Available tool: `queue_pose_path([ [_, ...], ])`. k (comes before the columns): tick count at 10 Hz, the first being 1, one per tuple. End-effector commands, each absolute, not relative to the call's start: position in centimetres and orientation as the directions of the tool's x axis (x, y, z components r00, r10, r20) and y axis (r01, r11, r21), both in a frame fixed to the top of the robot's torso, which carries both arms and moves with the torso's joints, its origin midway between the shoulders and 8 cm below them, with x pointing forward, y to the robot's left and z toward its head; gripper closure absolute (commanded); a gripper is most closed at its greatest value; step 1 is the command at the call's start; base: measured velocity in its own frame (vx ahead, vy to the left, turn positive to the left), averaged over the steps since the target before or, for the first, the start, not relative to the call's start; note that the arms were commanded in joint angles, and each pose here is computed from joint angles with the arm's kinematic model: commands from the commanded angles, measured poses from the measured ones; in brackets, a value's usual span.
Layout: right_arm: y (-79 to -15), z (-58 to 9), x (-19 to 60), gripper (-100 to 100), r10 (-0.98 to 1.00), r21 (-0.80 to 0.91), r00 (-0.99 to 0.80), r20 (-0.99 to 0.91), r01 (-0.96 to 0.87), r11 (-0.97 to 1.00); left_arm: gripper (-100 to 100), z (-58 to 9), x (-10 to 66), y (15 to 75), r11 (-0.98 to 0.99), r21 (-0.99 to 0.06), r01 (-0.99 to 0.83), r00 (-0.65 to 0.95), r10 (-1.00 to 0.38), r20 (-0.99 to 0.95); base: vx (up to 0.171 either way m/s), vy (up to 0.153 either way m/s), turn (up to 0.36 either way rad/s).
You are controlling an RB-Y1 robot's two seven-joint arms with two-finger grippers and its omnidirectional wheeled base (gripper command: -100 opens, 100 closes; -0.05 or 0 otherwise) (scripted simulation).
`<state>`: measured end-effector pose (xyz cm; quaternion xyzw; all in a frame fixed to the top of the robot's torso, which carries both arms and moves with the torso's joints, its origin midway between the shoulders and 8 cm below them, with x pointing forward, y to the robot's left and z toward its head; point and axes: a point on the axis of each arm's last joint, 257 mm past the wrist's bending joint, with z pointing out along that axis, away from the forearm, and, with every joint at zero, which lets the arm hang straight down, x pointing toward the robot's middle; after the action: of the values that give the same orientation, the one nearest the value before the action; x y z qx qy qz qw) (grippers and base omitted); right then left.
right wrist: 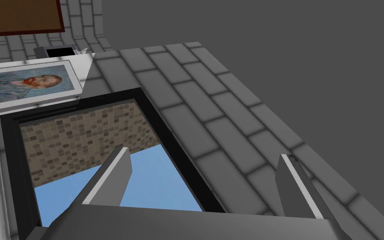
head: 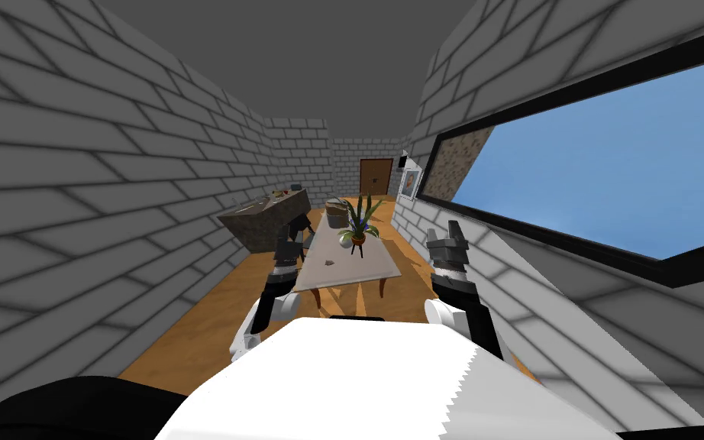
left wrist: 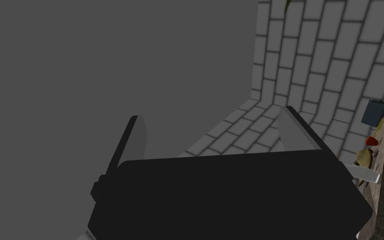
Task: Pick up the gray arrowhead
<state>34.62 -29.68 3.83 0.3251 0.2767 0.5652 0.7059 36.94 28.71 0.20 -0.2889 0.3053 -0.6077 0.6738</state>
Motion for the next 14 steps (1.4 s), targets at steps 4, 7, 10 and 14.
queue_pose_path([
  [4,-29.7,3.8,34.6,0,0.978,0.772,0.208,-0.023,-0.618,0.150,-100,-6.5,40.7,32.3,0.127,-0.876,0.465,0.092,-0.991,-0.095,-0.074,0.129,-0.256],
  [7,-29.7,3.8,34.6,0,0.978,0.772,0.208,-0.023,-0.618,0.150,-100,-9.7,41.9,34.1,0.134,-0.913,0.386,0.107,-0.989,-0.100,-0.054,0.076,-0.176],
  [10,-29.7,3.8,34.6,0,0.978,0.772,0.208,-0.023,-0.618,0.150,-100,-13.5,43.5,37.4,0.137,-0.953,0.269,0.137,-0.985,-0.103,-0.053,0.087,-0.233],
  [14,-29.7,3.8,34.6,0,0.978,0.772,0.208,-0.023,-0.618,0.150,-100,-17.2,44.1,40.0,0.130,-0.977,0.171,0.165,-0.981,-0.102,-0.061,0.069,-0.149],
])
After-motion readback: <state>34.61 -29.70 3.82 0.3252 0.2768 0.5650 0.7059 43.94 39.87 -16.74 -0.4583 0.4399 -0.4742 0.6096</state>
